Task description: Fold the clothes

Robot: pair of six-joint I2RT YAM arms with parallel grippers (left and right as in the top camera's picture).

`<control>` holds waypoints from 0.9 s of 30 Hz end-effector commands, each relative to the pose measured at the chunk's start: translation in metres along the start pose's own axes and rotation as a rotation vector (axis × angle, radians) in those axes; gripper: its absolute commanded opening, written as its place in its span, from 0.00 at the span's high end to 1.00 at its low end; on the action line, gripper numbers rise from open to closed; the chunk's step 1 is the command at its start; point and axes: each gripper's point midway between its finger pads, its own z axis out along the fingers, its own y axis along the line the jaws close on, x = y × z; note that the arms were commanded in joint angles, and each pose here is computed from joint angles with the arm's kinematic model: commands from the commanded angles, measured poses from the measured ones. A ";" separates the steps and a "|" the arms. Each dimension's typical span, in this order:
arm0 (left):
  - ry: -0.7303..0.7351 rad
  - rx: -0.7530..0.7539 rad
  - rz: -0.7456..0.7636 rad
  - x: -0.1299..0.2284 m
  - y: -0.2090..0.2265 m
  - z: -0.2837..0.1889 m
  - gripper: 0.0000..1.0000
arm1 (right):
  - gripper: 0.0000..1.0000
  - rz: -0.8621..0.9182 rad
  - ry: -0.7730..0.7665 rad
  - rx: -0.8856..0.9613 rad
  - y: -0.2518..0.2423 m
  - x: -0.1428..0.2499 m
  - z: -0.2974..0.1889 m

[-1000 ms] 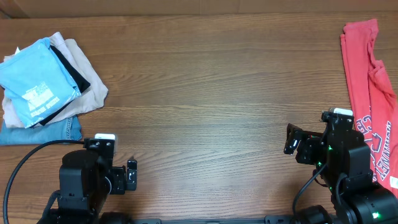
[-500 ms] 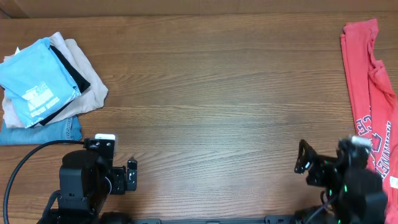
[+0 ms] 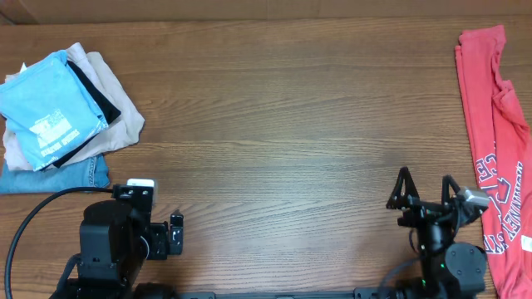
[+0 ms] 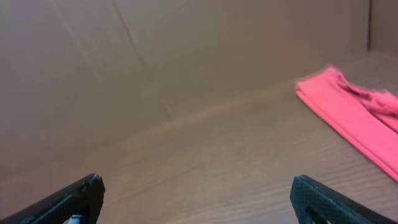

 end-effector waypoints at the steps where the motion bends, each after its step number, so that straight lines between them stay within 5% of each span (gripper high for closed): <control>1: 0.001 -0.009 -0.012 0.001 0.001 0.001 0.00 | 0.00 0.007 -0.055 -0.011 -0.007 0.017 0.015; 27: 0.001 -0.009 -0.011 0.001 0.001 0.001 0.00 | 0.00 0.013 -0.041 -0.038 -0.010 0.041 0.024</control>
